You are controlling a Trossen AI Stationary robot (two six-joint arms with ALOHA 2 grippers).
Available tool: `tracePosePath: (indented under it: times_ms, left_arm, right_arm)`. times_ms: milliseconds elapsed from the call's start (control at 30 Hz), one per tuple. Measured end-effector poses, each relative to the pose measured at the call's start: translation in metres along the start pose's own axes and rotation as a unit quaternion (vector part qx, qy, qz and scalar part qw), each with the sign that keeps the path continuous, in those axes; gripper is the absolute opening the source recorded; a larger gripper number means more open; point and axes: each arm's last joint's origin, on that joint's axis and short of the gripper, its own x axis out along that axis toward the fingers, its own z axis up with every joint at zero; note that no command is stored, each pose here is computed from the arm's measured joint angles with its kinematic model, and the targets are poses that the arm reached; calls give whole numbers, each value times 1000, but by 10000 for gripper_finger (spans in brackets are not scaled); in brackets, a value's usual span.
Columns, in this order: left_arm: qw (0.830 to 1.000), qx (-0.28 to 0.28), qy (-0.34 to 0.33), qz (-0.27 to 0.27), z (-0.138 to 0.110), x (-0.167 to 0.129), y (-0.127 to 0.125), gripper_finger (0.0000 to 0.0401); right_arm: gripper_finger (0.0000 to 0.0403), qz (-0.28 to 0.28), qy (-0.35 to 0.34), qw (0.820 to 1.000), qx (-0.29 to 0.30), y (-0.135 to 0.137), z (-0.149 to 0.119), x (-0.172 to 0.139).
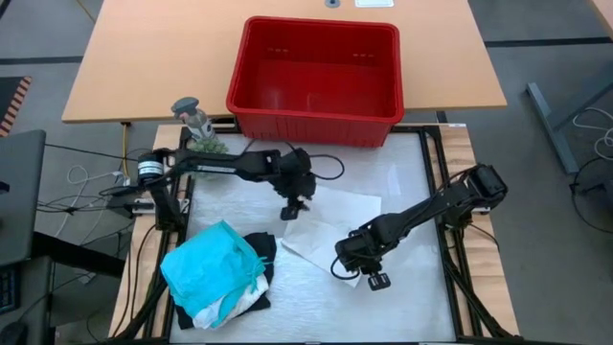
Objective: Fold Laundry from Bin
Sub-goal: Fold the white shorts
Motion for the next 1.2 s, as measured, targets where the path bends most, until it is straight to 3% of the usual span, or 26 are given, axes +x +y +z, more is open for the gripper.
tracePosePath:
  times_ms: [167,300,400,500,633,767,900,967,1067,1200]
  left_arm:
    - [996,28,-43,-68,11,-34,-20,148]
    - [986,51,-121,-100,28,-62,-38,142]
    - [976,66,-187,-94,42,-86,-51,142]
    - [965,68,-251,-42,54,-110,-60,142]
    - [946,66,-317,16,62,-141,-70,142]
    - [935,31,-350,53,60,-168,-78,142]
    - [943,-14,-328,52,48,-186,-87,142]
    - [956,-19,-286,64,37,-189,-98,142]
    - [977,6,-191,95,19,-183,-119,142]
    - [989,71,-101,87,5,-173,-146,141]
  right_arm:
    - [28,23,-79,997,11,10,5,-14]
    - [17,39,-95,994,47,22,-12,-16]
    - [19,48,-112,990,65,29,-26,-18]
    - [19,-11,-158,987,34,31,-40,-41]
    - [19,-83,-258,962,18,18,-58,-97]
    - [32,-81,-404,911,33,16,-83,-157]
    - [53,-55,-526,848,21,22,-115,-203]
    - [57,-39,-555,831,24,25,-132,-216]
    - [59,-10,-572,820,36,28,-147,-222]
    - [60,15,-546,835,71,28,-145,-204]
